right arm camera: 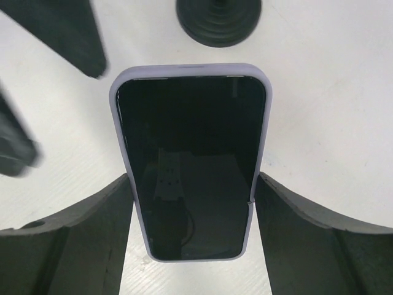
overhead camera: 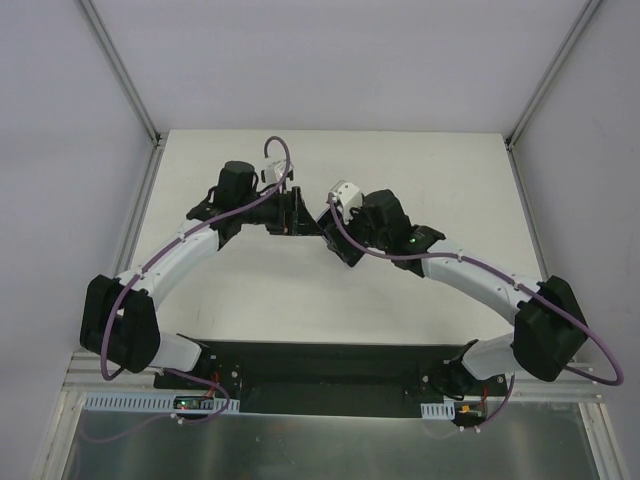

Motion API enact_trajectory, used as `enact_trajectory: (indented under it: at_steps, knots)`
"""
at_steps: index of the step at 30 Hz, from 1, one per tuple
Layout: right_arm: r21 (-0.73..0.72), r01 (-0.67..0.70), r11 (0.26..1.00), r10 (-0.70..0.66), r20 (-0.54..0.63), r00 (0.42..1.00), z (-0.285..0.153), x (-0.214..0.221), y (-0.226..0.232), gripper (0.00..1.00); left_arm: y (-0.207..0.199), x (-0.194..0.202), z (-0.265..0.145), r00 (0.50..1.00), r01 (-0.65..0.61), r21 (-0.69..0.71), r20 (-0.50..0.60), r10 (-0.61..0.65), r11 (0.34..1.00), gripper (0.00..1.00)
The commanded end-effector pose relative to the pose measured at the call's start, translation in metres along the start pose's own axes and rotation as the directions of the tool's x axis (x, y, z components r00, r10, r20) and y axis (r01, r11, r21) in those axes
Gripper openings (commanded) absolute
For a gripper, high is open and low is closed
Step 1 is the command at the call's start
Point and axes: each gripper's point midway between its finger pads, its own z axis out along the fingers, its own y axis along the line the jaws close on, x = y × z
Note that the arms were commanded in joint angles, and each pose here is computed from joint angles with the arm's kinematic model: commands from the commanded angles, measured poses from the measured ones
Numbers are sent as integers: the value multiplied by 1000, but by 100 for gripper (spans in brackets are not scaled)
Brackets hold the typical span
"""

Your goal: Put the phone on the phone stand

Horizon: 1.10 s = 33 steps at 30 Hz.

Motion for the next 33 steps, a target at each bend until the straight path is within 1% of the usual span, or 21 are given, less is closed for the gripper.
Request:
enact_trajectory:
  at_steps: [1, 5, 6, 9, 11, 12, 13, 14, 15, 17, 20, 22, 24, 25, 26, 28, 29, 30, 31, 32, 33]
  knots:
    - [-51, 100, 994, -90, 171, 981, -26, -61, 23, 1, -15, 4, 6, 997, -55, 46, -56, 57, 997, 75]
    - [-64, 150, 987, -134, 206, 969, -37, -78, 41, 1, -15, 14, 15, 994, -44, 53, -101, 49, 998, 68]
    - [-62, 159, 985, -143, 210, 967, -38, -80, 43, 1, -16, 16, 17, 992, -43, 59, -113, 49, 997, 63]
    - [-51, 179, 983, -164, 218, 962, -44, -85, 48, 1, -16, 17, 18, 992, -40, 58, -120, 47, 998, 53]
    - [-48, 174, 984, -159, 223, 962, -46, -86, 50, 1, -16, 18, 17, 991, -44, 57, -122, 51, 997, 36]
    - [-45, 166, 985, -152, 219, 964, -46, -84, 50, 14, -20, 16, 16, 991, -57, 63, -116, 64, 996, 26]
    - [-34, 157, 987, -146, 208, 967, -45, -81, 47, 29, -19, 14, 15, 992, -62, 58, -110, 68, 996, 8]
    - [-32, 134, 990, -125, 204, 971, -46, -80, 48, 45, -20, 14, 14, 992, -67, 55, -107, 73, 996, 0]
    - [-29, 118, 993, -110, 187, 976, -44, -71, 47, 72, -23, 12, 12, 992, -78, 56, -95, 83, 995, 0]
    - [13, 72, 997, -73, 162, 984, -43, -60, 40, 97, -21, 7, 9, 995, -79, 19, -67, 80, 997, 0]
    - [30, -42, 999, 38, 106, 994, -40, -32, 35, 96, -26, -11, -9, 994, -95, -80, 52, 99, 992, 0]
    - [39, -124, 991, 120, 97, 988, -40, -16, 28, 96, -30, -31, -28, 977, -84, -169, 178, 114, 982, 0]
    - [-31, -297, 954, 299, 136, 945, -39, -13, 28, 96, -34, -42, -43, 956, -76, -218, 262, 133, 973, 0]
    - [-79, -355, 931, 364, 151, 919, -38, -15, 28, 96, -39, -53, -59, 929, -69, -253, 336, 155, 965, 0]
    - [-265, -477, 838, 529, 180, 829, -41, -40, 48, 96, -41, -57, -63, 913, -73, -257, 371, 168, 964, 0]
    - [-405, -571, 714, 670, 161, 724, -37, -42, 50, 96, -52, -62, -77, 878, -84, -241, 441, 186, 967, 0]
    - [-554, -478, 682, 690, 270, 672, -55, -83, 56, 96, -53, -61, -77, 869, -90, -225, 458, 187, 970, 0]
    - [-625, -518, 584, 774, 238, 586, -58, -92, 57, 96, -57, -61, -78, 863, -100, -206, 470, 188, 974, 0]
    - [-670, -504, 545, 802, 242, 545, -63, -93, 60, 96, -61, -58, -78, 862, -100, -179, 475, 175, 979, 0]
    - [-754, -375, 539, 810, 342, 476, -90, -123, 58, 97, -65, -51, -77, 873, -106, -146, 459, 162, 984, 0]
    - [-799, -398, 451, 867, 284, 410, -90, -125, 57, 98, -76, -57, -80, 852, -133, -108, 495, 169, 985, 0]
